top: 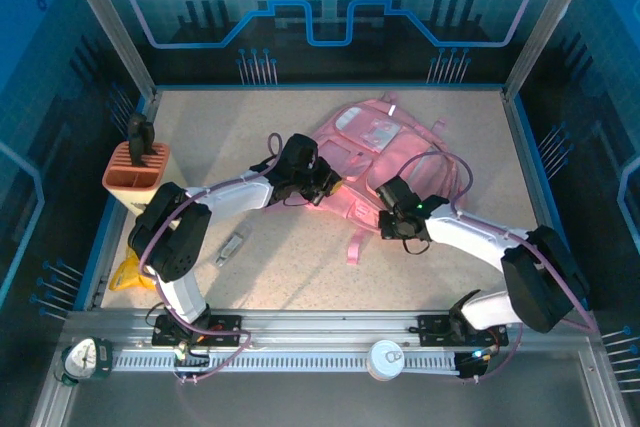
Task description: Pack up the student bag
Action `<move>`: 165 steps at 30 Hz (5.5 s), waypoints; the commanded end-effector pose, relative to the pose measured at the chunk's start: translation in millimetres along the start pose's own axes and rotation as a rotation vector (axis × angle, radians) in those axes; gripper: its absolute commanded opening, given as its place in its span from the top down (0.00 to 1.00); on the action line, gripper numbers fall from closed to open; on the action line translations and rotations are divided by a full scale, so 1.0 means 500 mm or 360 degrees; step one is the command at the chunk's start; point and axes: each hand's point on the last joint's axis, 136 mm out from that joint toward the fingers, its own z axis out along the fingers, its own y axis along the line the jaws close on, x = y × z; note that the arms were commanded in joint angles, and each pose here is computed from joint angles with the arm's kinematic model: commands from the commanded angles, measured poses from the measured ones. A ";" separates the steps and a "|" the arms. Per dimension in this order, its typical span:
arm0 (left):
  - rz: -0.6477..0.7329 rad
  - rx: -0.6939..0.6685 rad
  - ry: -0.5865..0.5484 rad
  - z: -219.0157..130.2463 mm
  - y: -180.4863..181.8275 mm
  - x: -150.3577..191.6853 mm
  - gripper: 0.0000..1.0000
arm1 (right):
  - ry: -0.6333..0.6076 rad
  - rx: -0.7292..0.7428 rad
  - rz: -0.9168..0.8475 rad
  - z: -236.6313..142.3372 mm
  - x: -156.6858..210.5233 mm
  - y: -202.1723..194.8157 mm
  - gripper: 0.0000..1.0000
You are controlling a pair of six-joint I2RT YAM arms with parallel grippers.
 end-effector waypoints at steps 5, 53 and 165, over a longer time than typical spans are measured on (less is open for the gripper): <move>0.0036 0.0018 -0.0158 -0.024 -0.008 -0.059 1.00 | -0.0004 0.0084 0.0020 -0.026 0.008 -0.038 0.91; 0.0176 0.0104 -0.0006 -0.039 0.040 0.092 0.57 | -0.0007 -0.0442 -0.0229 -0.079 0.012 0.216 1.00; 0.0332 -0.0224 -0.0348 -0.173 0.085 -0.114 1.00 | -0.0111 0.0014 -0.0064 -0.101 -0.050 -0.047 1.00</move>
